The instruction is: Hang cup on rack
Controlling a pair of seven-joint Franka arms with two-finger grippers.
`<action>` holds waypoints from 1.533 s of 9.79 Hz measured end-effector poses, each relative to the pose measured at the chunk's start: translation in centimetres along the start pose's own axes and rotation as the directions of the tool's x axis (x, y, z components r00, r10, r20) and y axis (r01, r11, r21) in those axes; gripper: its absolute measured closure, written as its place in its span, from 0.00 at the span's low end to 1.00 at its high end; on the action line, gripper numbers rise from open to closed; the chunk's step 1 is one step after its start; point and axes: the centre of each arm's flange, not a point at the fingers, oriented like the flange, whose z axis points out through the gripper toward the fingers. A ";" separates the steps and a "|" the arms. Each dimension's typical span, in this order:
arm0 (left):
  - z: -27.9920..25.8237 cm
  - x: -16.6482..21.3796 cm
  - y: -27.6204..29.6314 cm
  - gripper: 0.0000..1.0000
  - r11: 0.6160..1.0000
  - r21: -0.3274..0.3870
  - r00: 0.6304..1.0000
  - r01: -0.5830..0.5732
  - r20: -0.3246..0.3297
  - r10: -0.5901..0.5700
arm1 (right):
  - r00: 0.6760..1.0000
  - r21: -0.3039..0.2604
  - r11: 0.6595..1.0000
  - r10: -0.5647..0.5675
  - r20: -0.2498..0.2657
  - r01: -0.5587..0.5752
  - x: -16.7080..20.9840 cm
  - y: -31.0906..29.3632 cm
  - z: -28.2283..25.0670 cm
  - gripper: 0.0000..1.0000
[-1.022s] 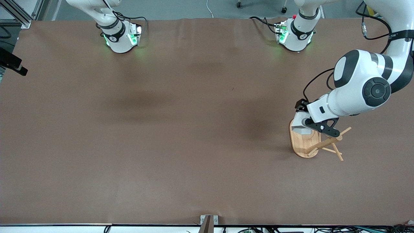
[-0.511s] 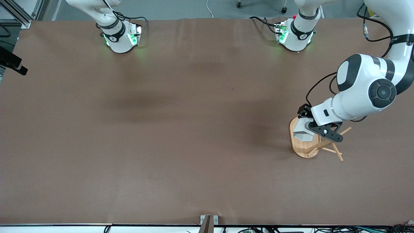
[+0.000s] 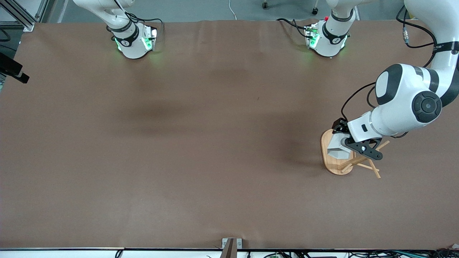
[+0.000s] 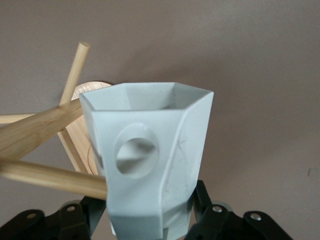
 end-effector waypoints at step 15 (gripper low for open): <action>-4.8 -1.2 -1.8 0.00 0.998 0.019 0.996 0.063 -0.059 -0.062 | 1.000 0.000 1.000 0.012 -0.010 -0.012 0.4 0.0 0.2 0.00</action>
